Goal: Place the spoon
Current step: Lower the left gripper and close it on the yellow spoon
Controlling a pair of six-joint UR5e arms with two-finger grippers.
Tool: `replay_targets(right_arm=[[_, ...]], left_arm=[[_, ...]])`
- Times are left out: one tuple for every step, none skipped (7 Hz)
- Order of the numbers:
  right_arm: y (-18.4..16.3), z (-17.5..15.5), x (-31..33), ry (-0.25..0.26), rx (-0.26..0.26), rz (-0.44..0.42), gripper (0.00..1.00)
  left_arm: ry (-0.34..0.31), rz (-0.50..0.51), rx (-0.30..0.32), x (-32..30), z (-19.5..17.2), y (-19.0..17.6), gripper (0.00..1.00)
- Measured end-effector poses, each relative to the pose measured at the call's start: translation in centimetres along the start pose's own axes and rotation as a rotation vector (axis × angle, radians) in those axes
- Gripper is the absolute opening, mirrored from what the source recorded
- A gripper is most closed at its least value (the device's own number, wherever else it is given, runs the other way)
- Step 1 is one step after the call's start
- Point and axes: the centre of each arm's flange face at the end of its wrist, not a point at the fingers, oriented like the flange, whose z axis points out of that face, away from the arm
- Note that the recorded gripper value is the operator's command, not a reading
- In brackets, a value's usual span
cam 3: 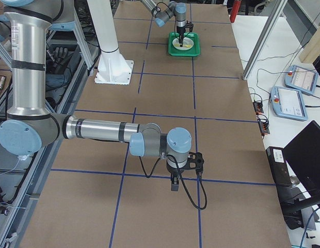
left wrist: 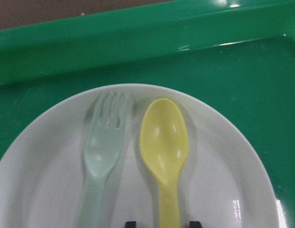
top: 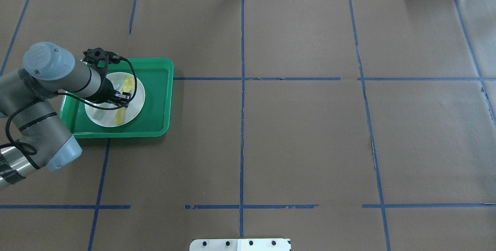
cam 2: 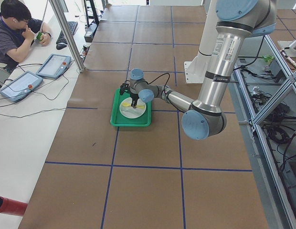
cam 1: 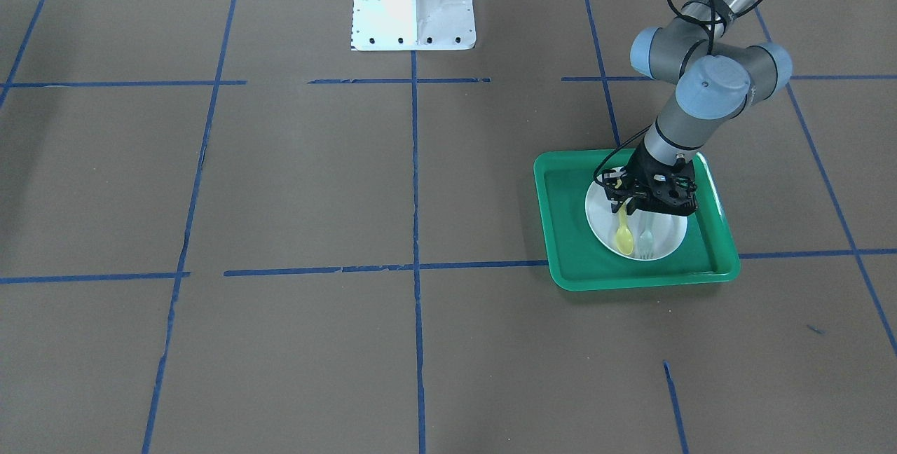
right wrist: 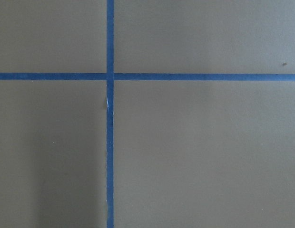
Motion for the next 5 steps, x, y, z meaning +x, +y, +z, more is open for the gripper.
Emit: replay_targets(right_arm=[[0.0,0.0,0.0,0.000,0.000,0.000,1.00],[0.0,0.0,0.0,0.000,0.000,0.000,1.00],[0.0,0.0,0.0,0.000,0.000,0.000,1.00],[0.0,0.0,0.0,0.000,0.000,0.000,1.00],[0.0,0.0,0.0,0.000,0.000,0.000,1.00]], left_arm=[[0.002,0.000,-0.001,0.1,-0.1,0.0,0.03],[0.003,-0.001,-0.001,0.0,-0.2,0.0,0.02],[0.005,-0.005,0.002,-0.1,-0.5,0.0,0.02],[0.007,-0.022,0.009,-0.4,-1.0,-0.2,0.02],[0.006,-0.064,0.019,-0.7,-1.7,-0.5,0.02]])
